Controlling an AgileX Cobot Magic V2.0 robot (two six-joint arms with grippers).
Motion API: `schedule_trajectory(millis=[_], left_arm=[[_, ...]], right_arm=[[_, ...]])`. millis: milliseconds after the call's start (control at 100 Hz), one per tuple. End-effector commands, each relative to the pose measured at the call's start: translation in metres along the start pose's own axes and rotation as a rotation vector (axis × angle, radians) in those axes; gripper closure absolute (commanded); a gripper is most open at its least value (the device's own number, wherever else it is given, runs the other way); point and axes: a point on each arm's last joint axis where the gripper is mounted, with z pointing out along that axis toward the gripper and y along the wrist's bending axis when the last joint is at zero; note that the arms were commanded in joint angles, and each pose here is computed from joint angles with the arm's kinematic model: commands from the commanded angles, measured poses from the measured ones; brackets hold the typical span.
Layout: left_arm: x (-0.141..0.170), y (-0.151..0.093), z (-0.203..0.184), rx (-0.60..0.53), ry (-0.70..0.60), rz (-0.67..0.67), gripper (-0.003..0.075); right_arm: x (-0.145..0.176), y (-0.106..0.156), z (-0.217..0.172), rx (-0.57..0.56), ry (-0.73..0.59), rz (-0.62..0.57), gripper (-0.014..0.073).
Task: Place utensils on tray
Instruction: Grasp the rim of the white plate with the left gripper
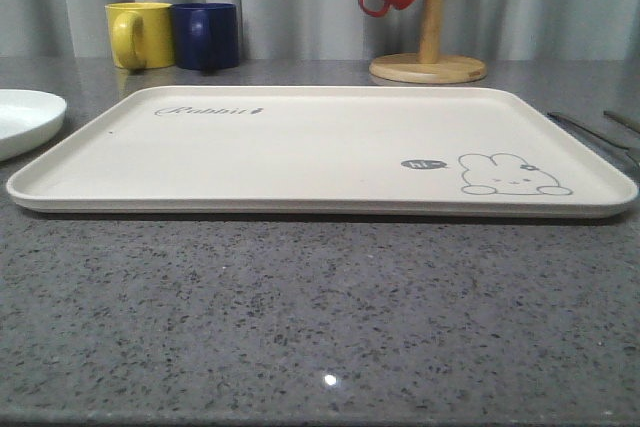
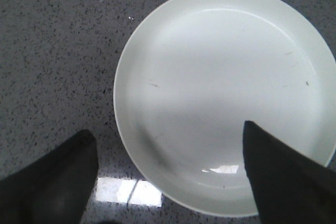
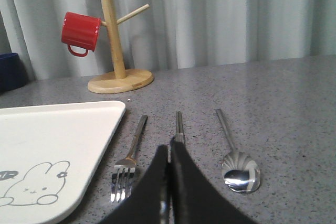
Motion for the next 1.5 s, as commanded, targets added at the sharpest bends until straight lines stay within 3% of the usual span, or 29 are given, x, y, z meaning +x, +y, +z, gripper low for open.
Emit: schedule_trajectory(millis=[0, 350, 940, 1010, 1080, 1270, 1490], left_arm=[[-0.023, 0.010, -0.002, 0.033, -0.050, -0.004, 0.0181], [-0.035, 0.058, 0.060, 0.008, 0.110, -0.120, 0.0181], [-0.031, 0.055, 0.095, 0.088, 0.182, -0.127, 0.0195], [-0.030, 0.054, 0.095, 0.092, 0.190, -0.112, 0.0246], [-0.029, 0.054, 0.095, 0.096, 0.201, -0.102, 0.0346], [-0.028, 0.054, 0.094, 0.101, 0.209, -0.078, 0.0732], [-0.029, 0.054, 0.093, 0.101, 0.204, -0.070, 0.0737]], right_arm=[[-0.014, 0.002, -0.001, -0.012, -0.109, -0.010, 0.0664], [-0.014, 0.002, -0.001, -0.012, -0.109, -0.010, 0.0664], [-0.014, 0.002, -0.001, -0.012, -0.109, -0.010, 0.0664], [-0.014, 0.002, -0.001, -0.012, -0.109, -0.010, 0.0664], [-0.014, 0.002, -0.001, -0.012, -0.109, -0.010, 0.0664], [-0.014, 0.002, -0.001, -0.012, -0.109, -0.010, 0.0664], [-0.014, 0.002, -0.001, -0.012, -0.109, -0.010, 0.0664]])
